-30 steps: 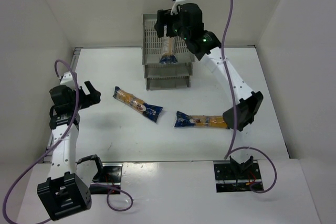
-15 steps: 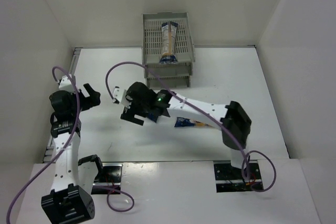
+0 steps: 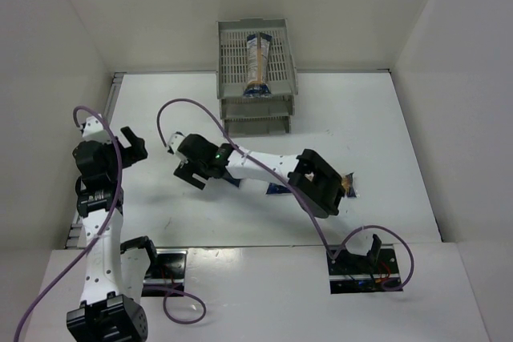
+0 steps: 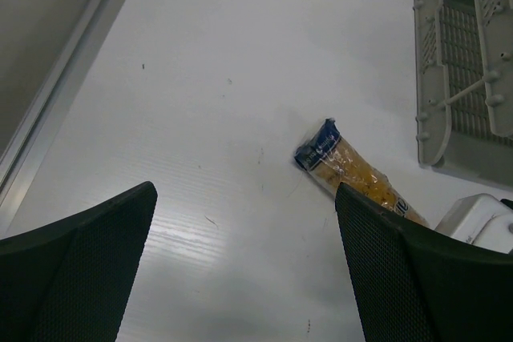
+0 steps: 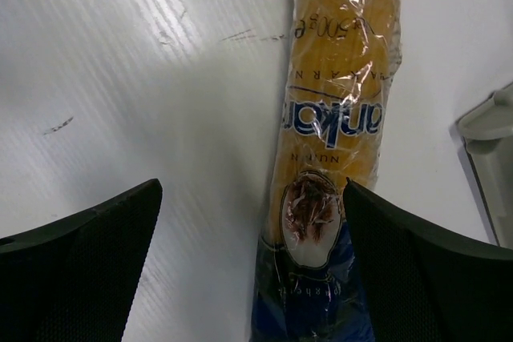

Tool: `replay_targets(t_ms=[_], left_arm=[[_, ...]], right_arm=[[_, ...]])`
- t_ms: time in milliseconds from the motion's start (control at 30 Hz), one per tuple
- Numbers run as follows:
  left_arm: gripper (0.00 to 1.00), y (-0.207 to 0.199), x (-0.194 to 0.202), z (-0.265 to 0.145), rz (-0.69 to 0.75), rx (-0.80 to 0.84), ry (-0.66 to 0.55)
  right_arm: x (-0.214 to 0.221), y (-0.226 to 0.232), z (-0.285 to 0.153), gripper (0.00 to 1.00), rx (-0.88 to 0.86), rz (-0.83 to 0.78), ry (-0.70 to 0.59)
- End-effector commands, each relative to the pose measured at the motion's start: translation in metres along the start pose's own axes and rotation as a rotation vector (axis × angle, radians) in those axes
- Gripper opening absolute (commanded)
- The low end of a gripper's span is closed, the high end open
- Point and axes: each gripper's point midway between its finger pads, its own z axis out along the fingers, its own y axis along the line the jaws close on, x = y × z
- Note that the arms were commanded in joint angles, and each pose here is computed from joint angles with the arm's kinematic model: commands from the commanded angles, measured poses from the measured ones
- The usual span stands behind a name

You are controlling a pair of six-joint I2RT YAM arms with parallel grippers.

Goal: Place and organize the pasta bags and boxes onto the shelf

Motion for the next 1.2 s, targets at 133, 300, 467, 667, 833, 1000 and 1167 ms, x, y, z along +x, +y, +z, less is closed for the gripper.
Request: replay_targets(t_ms=[133, 300, 467, 667, 833, 1000, 1167], left_arm=[[0.99, 0.003, -0.015, 0.000, -0.012, -0.017, -0.068], [0.99, 0.005, -0.011, 0.002, -0.016, -0.017, -0.059], [0.99, 0.006, -0.011, 0.002, -0.018, -0.016, -0.060], [0.99, 0.005, -0.011, 0.002, -0.018, -0.007, -0.058], [0.99, 0.002, -0.017, -0.003, -0.012, -0.002, -0.086], [0.99, 0.000, -0.025, -0.010, -0.006, 0.005, -0.118], [0.99, -0.005, -0.030, -0.016, 0.002, 0.020, -0.146]], right_arm=[[0.007, -0.033, 0.026, 0.99, 0.055, 0.147, -0.003], [0.025, 0.002, 0.036, 0.94, -0.149, 0.122, 0.047], [0.045, 0.027, 0.037, 0.54, -0.243, 0.032, 0.089], [0.064, 0.046, 0.022, 0.00, -0.307, -0.007, 0.137], [0.036, 0.035, -0.022, 0.00, -0.317, -0.030, 0.066], [0.033, 0.038, -0.084, 0.00, -0.394, -0.034, 0.020], [0.059, 0.028, -0.130, 0.00, -0.367, -0.069, 0.015]])
